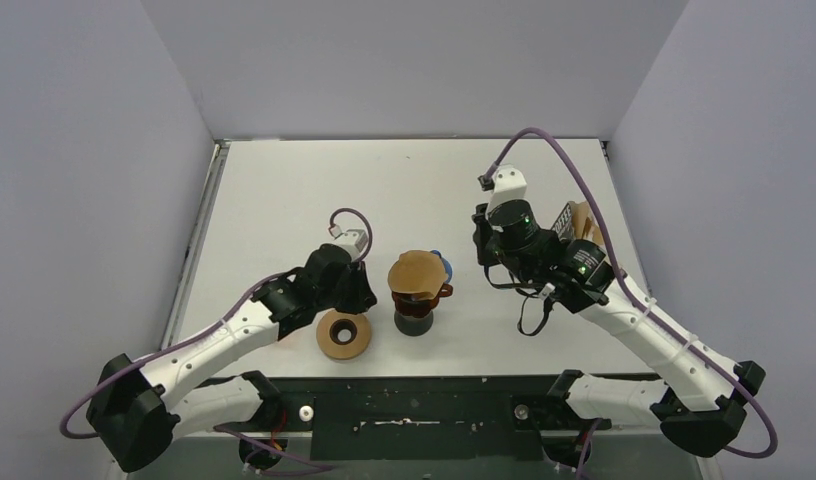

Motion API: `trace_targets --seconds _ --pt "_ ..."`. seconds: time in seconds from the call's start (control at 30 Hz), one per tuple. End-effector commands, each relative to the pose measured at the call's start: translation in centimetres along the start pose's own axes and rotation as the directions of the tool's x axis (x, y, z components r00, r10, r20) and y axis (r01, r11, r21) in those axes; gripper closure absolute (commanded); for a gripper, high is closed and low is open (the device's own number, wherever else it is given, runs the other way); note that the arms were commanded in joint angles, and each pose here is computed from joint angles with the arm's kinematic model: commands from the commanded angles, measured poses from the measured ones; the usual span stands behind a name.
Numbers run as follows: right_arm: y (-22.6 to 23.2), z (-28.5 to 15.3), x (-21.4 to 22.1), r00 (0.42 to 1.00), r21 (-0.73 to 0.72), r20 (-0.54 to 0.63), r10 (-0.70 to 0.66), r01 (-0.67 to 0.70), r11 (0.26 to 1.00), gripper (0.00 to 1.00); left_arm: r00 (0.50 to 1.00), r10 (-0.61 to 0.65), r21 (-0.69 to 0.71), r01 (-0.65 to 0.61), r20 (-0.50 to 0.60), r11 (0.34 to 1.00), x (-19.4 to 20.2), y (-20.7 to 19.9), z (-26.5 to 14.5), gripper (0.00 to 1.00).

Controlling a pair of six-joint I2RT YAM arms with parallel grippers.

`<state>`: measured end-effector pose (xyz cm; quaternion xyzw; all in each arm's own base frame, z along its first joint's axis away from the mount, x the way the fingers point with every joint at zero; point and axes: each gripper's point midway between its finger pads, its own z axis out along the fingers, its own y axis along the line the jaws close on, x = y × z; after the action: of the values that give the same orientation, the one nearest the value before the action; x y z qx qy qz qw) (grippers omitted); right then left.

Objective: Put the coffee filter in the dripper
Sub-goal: Move the coffee server to the center of the board.

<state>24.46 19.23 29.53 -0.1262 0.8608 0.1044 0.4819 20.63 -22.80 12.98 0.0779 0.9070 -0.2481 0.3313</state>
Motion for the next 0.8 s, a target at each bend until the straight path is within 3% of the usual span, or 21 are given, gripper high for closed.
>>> trace_targets --seconds 0.0,0.33,0.77 --pt "-1.4 -0.1 -0.9 0.997 0.015 0.072 0.007 -0.008 1.0 0.96 0.996 -0.071 0.181 0.078 -0.047 0.98 -0.3 -2.5 1.2 1.0" --pt "-2.5 0.7 1.2 0.999 -0.005 0.04 0.003 -0.002 1.0 0.96 0.973 -0.072 0.292 0.135 -0.219 0.947 2.1 -4.4 3.7 1.0" --pt "-4.5 0.6 2.5 0.999 0.011 0.03 -0.011 0.01 1.0 0.94 0.936 -0.095 0.378 0.227 -0.338 0.898 3.2 -6.0 5.6 1.0"
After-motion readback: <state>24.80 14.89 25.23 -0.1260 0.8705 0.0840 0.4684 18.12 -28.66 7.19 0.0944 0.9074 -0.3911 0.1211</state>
